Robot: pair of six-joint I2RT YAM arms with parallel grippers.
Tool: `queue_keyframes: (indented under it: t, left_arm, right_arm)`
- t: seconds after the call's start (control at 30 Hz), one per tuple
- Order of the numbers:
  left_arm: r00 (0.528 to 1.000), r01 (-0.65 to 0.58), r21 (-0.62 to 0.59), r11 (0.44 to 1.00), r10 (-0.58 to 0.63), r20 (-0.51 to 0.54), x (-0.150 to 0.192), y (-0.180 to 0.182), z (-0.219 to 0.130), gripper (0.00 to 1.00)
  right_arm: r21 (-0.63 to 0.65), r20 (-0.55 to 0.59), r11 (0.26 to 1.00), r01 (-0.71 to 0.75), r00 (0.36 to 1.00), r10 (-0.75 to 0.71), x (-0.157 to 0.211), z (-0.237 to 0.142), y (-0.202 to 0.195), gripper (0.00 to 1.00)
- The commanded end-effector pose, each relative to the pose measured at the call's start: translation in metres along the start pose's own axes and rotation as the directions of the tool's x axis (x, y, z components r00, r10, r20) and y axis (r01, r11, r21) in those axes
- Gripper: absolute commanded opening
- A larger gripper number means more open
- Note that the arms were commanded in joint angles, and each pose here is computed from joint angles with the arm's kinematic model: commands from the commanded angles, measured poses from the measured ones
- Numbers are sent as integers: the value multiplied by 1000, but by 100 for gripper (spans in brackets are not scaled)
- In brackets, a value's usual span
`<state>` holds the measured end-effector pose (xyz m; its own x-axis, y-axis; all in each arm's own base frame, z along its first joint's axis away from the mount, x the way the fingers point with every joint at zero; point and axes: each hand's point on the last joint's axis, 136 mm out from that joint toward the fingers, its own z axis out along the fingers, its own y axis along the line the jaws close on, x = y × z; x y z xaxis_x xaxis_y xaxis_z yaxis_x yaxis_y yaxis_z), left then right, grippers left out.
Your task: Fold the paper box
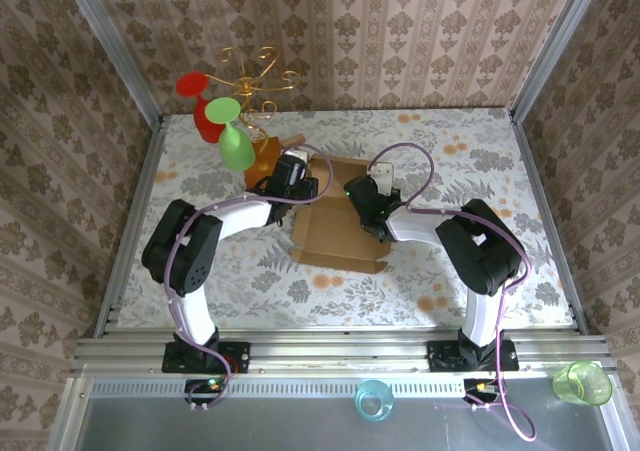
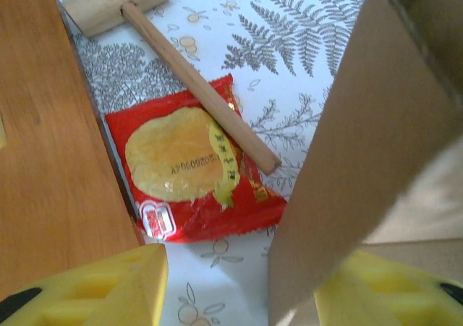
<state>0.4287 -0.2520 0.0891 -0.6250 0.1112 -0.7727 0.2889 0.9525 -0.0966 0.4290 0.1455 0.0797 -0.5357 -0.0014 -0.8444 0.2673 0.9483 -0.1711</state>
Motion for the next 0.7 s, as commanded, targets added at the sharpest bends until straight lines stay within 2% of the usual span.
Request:
queue_keyframes:
  t: [0.0, 0.1, 0.17, 0.23, 0.27, 0.47, 0.6, 0.67]
  left_arm:
    - [999, -32, -40, 999, 31, -7, -3, 3, 11, 53]
    - [999, -35, -49, 998, 34, -16, -2, 3, 19, 42]
    - [999, -38, -60, 997, 36, -19, -1, 4, 23, 28]
    - [999, -34, -95, 995, 32, -22, 1, 8, 23, 4]
    - [999, -29, -117, 993, 26, -30, 3, 10, 23, 0]
    - [998, -41, -239, 970, 28, -58, 21, 10, 9, 0]
    - [998, 5, -281, 960, -24, -63, 35, 11, -1, 0]
    - [997, 30, -290, 957, -50, -62, 41, 12, -7, 0]
  right_arm:
    - [-33, -116, 992, 119, 986, -122, 41, 5, -4, 0]
    - [-38, -116, 992, 119, 986, -122, 41, 6, -3, 0]
    - [-44, -117, 992, 117, 986, -122, 41, 6, -2, 0]
    - [-50, -119, 992, 116, 985, -121, 41, 7, -2, 0]
    - [-50, -118, 992, 115, 986, -120, 41, 7, -1, 0]
    - [13, -114, 994, 107, 988, -104, 42, 10, -10, 0]
    - [117, -93, 991, 69, 994, -58, 36, 4, -27, 0]
    - [127, -90, 990, 63, 995, -52, 35, 2, -28, 0]
